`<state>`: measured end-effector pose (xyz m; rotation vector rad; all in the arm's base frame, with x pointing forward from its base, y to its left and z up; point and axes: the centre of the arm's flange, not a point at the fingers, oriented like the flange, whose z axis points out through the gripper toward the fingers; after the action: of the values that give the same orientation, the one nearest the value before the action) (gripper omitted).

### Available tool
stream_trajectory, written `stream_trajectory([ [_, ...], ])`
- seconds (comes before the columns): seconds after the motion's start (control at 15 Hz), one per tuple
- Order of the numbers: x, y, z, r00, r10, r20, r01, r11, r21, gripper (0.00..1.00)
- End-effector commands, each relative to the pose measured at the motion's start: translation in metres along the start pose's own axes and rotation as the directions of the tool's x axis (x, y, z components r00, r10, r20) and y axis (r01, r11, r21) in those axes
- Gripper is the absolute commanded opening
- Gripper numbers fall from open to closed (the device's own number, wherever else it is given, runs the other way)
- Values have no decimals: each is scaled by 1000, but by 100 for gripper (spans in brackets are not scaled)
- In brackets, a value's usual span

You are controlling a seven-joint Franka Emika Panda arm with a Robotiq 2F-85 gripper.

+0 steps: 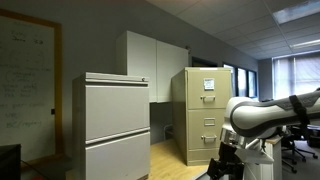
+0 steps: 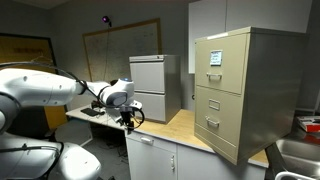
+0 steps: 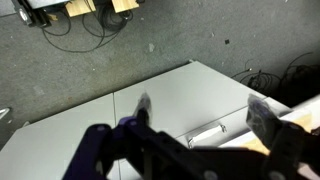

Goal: Open the bottom drawer of the cabinet at the right

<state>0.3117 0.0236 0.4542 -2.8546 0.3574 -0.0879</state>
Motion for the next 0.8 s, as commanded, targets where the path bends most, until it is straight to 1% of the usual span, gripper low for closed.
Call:
stream_trajectory([
  [0.0,37,10,-17,991,105,-80,-107,994,-17,100],
  [0.13,53,26,-32,980,149,-136,-152,988,-10,100],
  [0.33,76,52,-61,963,193,-188,-196,981,1,100],
  [0.73,135,125,-139,928,256,-272,-260,965,22,100],
])
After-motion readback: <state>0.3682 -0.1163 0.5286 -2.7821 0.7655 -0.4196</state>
